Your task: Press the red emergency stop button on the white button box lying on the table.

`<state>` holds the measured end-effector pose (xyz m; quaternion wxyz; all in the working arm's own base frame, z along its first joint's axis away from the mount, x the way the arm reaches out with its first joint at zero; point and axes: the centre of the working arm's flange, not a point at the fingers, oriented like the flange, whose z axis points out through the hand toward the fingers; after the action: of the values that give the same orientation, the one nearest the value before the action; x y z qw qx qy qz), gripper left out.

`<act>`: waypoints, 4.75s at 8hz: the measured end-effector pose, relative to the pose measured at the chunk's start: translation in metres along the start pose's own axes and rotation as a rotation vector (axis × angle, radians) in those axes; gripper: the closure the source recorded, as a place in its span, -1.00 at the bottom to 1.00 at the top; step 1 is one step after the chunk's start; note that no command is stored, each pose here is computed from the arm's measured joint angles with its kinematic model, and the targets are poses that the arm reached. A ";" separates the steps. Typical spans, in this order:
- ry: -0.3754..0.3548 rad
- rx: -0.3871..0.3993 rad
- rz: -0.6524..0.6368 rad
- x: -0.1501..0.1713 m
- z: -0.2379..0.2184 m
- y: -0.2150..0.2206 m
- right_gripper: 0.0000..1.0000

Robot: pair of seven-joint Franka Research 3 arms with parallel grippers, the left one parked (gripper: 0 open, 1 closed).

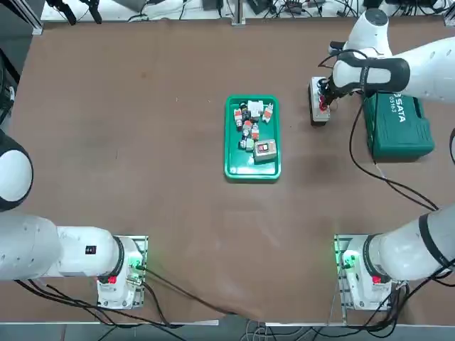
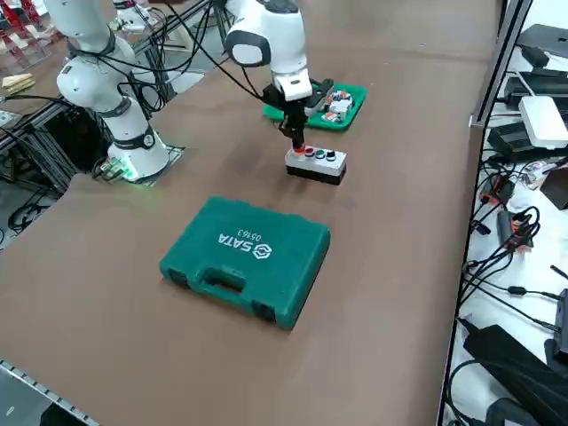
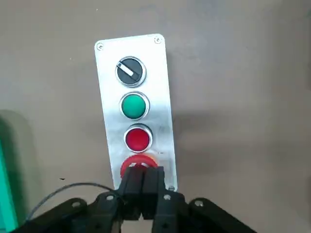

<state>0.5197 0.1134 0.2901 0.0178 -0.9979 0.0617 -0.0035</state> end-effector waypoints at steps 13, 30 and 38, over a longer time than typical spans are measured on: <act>0.012 0.003 -0.004 -0.002 0.014 -0.001 0.97; -0.062 -0.010 0.034 0.066 -0.291 0.101 -0.40; -0.088 -0.095 -0.139 0.031 -0.314 0.076 -1.00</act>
<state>0.5387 0.0230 0.6009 -0.0272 -0.9987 -0.0086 0.0423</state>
